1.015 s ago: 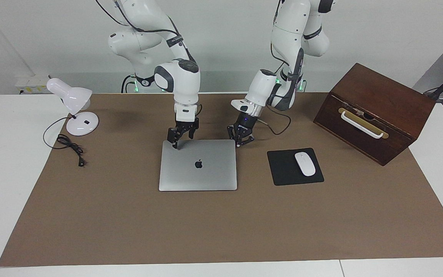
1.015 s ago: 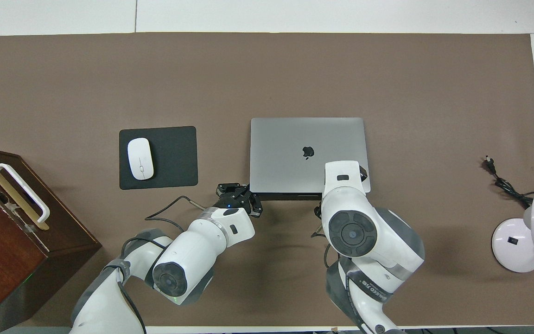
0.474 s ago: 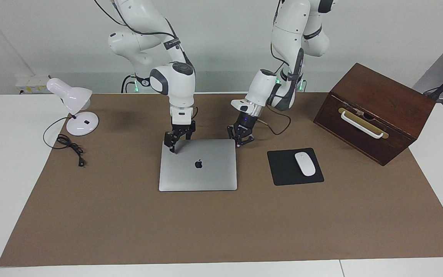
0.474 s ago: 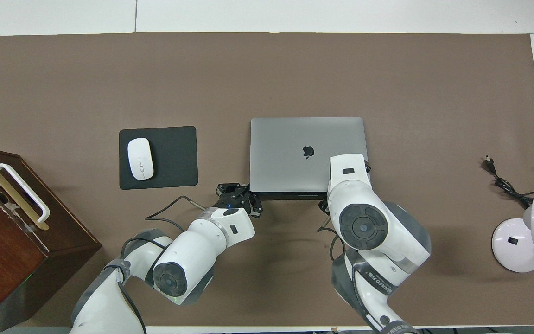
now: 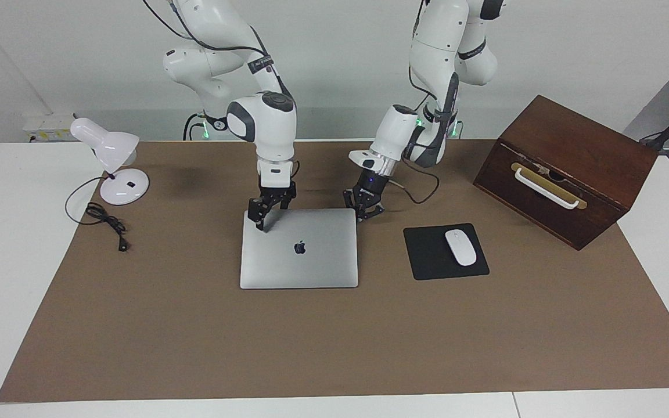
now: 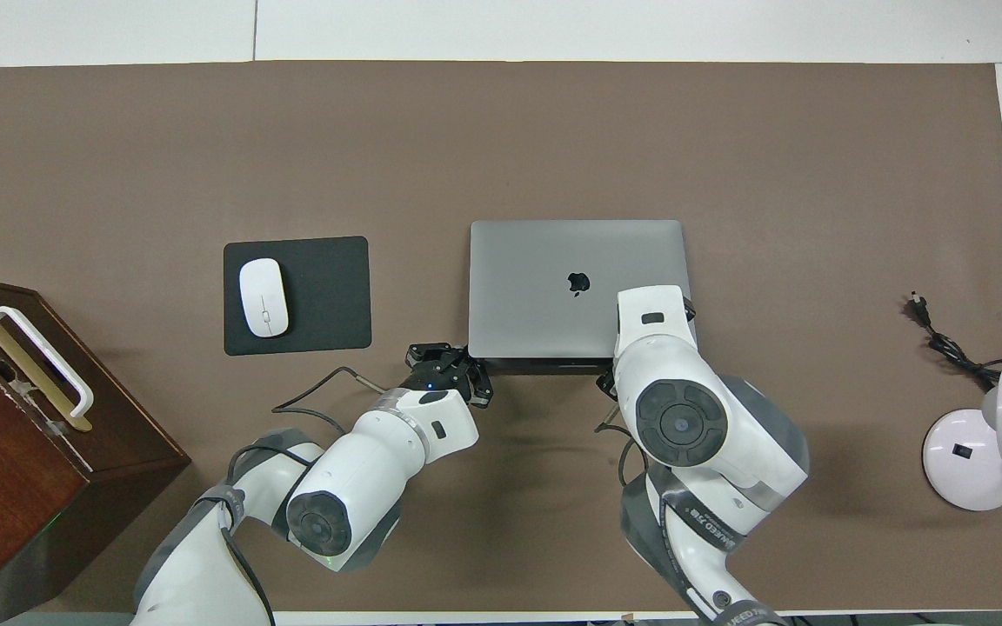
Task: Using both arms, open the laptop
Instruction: 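Lift the laptop lid upward and away with the right gripper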
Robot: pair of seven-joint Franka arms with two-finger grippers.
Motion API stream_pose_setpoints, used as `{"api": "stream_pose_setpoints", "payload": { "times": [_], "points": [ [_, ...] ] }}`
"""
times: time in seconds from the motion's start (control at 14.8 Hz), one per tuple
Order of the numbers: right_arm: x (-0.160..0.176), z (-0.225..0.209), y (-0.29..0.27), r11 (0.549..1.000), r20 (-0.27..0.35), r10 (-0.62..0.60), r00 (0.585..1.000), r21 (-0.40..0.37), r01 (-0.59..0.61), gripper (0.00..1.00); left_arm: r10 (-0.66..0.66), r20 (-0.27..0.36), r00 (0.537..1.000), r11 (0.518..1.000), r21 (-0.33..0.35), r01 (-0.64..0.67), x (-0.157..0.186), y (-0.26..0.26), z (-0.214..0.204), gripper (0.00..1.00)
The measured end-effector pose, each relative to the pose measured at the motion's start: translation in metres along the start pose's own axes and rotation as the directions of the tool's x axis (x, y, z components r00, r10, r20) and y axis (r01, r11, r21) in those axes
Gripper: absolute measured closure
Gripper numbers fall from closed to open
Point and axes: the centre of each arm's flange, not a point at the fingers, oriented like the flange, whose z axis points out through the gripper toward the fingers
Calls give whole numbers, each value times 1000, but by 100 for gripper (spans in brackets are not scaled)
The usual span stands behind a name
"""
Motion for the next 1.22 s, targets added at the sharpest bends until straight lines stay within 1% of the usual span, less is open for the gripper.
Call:
{"api": "stream_pose_setpoints", "payload": {
  "times": [0.27, 0.54, 0.74, 1.08, 1.22],
  "points": [
    [12, -19, 14, 1000, 26, 10, 1000, -21, -10, 0, 0, 0, 1000, 1000, 0, 0, 0, 0, 0, 99],
    [25, -41, 31, 999, 33, 18, 999, -42, -17, 0, 0, 0, 1000, 1000, 0, 0, 0, 0, 0, 99],
    [32, -55, 43, 999, 29, 9, 1000, -42, -7, 0, 0, 0, 1000, 1000, 0, 0, 0, 0, 0, 99],
    [42, -76, 69, 997, 14, 40, 999, -63, -39, 0, 0, 0, 1000, 1000, 0, 0, 0, 0, 0, 99],
    [42, -81, 83, 998, 6, 48, 999, -50, -48, 0, 0, 0, 1000, 1000, 0, 0, 0, 0, 0, 99]
  ]
}}
